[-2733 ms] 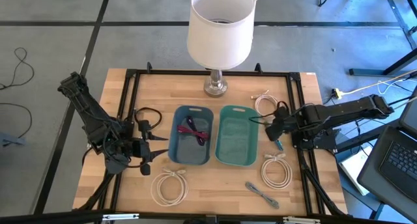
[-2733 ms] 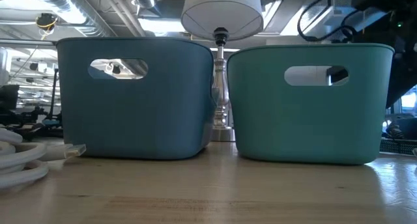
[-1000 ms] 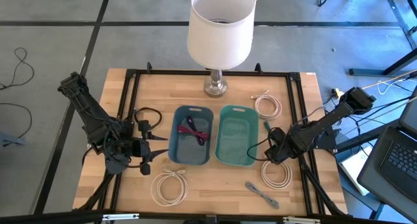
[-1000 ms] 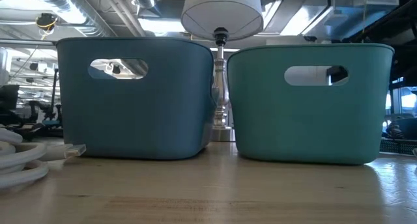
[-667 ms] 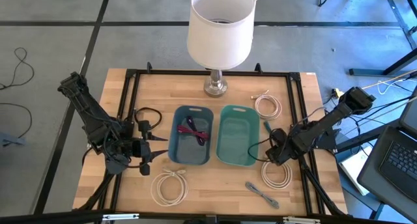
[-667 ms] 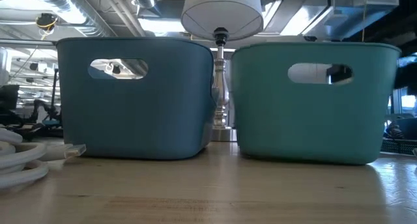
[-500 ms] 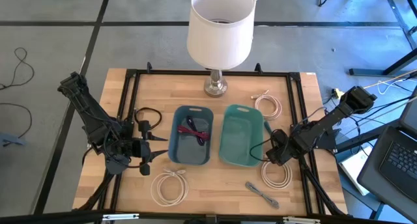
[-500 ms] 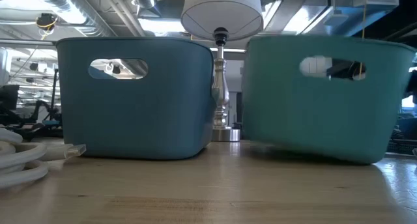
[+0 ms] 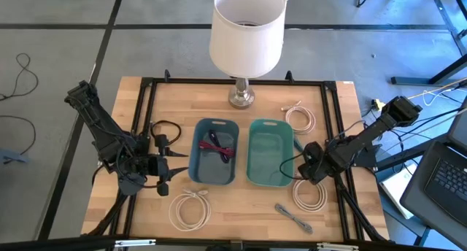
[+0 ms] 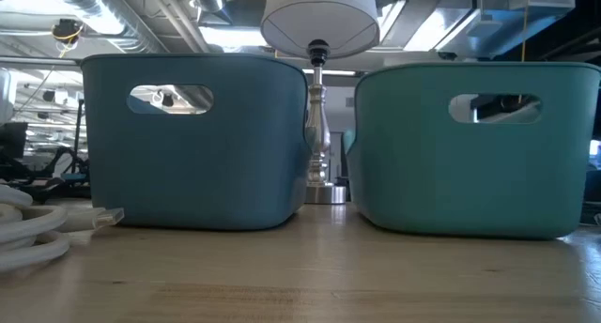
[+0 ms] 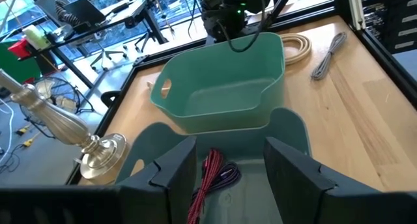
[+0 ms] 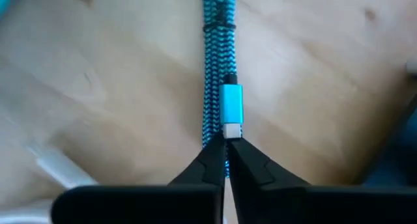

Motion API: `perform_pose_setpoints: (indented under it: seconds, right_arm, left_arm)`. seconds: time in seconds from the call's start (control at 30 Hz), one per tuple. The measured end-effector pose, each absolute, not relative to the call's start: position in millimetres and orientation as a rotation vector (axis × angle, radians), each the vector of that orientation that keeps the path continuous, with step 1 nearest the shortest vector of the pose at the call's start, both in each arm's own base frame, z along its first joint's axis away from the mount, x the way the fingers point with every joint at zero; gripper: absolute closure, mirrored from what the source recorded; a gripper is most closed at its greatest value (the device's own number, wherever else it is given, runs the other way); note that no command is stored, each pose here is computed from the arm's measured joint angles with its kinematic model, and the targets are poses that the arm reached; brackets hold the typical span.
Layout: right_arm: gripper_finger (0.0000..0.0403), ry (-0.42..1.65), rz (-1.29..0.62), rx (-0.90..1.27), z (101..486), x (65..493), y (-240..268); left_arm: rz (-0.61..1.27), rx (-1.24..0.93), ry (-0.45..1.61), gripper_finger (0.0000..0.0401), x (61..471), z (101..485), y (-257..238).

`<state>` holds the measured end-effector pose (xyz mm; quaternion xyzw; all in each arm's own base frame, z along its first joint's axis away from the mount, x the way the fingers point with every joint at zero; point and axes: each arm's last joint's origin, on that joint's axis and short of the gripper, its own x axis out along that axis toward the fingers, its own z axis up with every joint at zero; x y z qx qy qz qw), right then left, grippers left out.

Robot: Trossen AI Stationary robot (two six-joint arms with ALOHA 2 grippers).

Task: Pick and place items into bin
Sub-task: Put the blue patterned USB cable into the blue bin

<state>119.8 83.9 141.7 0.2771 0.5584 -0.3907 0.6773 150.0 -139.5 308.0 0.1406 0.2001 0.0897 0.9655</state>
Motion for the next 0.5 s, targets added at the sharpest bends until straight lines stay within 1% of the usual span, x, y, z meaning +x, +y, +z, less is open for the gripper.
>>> perform_pose_setpoints:
  seconds: [0.37, 0.5]
  right_arm:
    - [0.0401, 1.199, -0.907, 0.634, 143, 121, 83]
    - [0.0402, 1.191, -0.925, 0.635, 153, 124, 85]
  left_arm:
    - [0.183, 0.281, 0.405, 0.023, 150, 308, -139]
    - [0.183, 0.281, 0.405, 0.023, 150, 308, -139]
